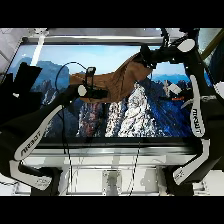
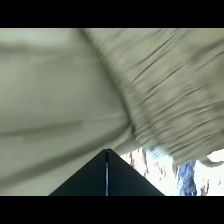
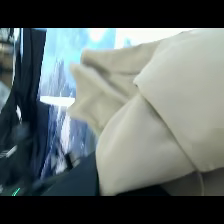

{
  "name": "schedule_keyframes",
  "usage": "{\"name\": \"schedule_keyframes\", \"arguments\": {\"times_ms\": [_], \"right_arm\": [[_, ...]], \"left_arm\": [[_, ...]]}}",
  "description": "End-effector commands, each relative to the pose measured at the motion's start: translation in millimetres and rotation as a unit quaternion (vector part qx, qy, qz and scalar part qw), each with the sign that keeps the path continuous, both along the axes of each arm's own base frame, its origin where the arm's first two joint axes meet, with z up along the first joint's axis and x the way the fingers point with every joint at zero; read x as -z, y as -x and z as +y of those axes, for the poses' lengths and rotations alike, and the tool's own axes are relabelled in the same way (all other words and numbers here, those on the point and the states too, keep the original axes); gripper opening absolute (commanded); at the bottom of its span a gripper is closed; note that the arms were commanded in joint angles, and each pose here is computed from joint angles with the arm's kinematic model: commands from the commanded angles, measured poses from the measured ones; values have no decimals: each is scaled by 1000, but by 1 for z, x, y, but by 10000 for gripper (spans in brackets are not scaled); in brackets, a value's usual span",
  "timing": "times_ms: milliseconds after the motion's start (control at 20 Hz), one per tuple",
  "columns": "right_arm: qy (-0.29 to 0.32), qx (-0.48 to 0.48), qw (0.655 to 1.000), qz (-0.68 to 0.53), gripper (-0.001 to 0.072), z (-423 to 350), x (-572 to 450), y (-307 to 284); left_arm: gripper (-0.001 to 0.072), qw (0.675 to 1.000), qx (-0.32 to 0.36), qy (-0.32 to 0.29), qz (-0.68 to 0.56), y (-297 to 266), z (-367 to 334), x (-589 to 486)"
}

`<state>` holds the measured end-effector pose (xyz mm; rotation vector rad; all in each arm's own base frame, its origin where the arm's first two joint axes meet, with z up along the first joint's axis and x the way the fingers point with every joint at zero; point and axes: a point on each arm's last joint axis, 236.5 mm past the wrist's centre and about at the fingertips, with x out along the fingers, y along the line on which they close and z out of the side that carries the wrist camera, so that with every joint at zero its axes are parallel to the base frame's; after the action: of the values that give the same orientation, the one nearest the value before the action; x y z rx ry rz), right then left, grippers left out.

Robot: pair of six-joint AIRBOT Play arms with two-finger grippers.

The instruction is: Fold the clothes and pants, and hang the long-sleeved shirts on hangers.

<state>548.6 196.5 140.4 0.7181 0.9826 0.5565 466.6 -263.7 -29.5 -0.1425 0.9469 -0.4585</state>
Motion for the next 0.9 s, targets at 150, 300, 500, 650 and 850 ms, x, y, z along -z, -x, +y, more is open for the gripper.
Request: {"name": "schedule_keyframes", "arguments": {"times_ms": [150, 300, 500, 650, 850], "right_arm": [[-25, 79, 996, 28, 36, 4, 23, -32], [-25, 59, 998, 24, 35, 32, 25, -27], [-31, 12, 999, -1, 35, 104, 19, -12], [-38, -30, 999, 16, 34, 167, 45, 13], [-87, -78, 993, -16, 36, 259, 59, 42]], "left_arm": [[8, 999, 3, -5, -40, -11, 18, -33], [8, 999, 20, -18, -47, -10, 20, -34], [8, 999, 0, -17, -42, -12, 49, -51], [8, 998, -40, -15, -47, -15, 100, -83], [8, 987, -134, -11, -89, -11, 201, -151]]}}
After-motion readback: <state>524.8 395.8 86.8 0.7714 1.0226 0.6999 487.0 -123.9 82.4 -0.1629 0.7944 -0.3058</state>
